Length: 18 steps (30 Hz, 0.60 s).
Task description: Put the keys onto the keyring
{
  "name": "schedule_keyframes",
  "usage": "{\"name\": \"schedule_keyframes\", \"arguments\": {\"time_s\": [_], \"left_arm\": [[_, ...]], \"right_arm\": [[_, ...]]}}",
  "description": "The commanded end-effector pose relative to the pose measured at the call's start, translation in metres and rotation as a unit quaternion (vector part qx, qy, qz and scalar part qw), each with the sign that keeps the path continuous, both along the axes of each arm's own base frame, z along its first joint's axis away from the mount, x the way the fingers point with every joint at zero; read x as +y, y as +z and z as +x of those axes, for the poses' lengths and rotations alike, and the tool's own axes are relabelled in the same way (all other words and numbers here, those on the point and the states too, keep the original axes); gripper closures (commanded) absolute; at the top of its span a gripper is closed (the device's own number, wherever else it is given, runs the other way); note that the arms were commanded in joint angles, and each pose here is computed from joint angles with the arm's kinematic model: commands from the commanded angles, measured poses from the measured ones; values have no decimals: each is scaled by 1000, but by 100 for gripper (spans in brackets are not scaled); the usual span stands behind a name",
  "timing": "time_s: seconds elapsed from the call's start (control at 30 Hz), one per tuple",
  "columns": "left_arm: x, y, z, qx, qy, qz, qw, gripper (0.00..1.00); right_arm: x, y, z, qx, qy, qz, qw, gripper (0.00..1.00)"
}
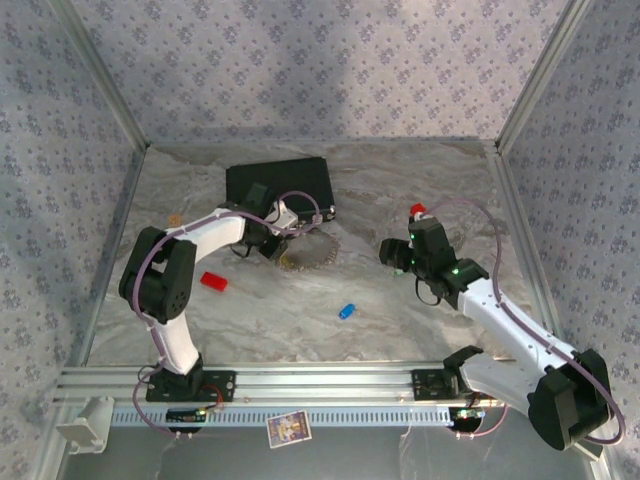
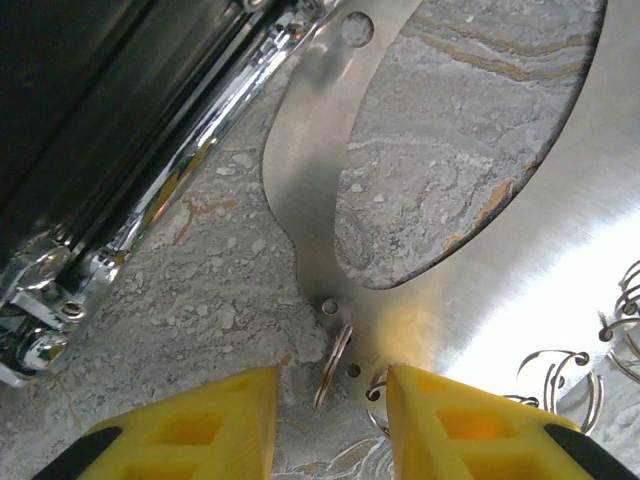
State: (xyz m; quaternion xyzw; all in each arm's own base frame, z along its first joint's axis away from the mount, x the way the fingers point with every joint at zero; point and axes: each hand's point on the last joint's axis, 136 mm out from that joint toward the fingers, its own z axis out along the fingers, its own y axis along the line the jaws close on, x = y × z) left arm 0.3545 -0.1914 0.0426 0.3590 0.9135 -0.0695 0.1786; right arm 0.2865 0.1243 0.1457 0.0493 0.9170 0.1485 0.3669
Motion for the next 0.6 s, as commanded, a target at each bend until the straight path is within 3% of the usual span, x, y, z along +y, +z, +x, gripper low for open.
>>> {"name": "schedule_keyframes", "arguments": {"time_s": [0.0, 0.23, 0.57], "left_arm": [[-1, -2, 2, 6, -10, 11, 1000, 69], [-2, -6, 3, 11, -16, 15, 1000, 70], [-5, -5, 5, 11, -33, 17, 999, 81]], "right_arm": [[-10, -6, -5, 8, -19, -8, 1000, 30], [-11, -7, -5, 10, -20, -5, 1000, 30], [-19, -1, -11, 0, -32, -1, 999, 30]]}}
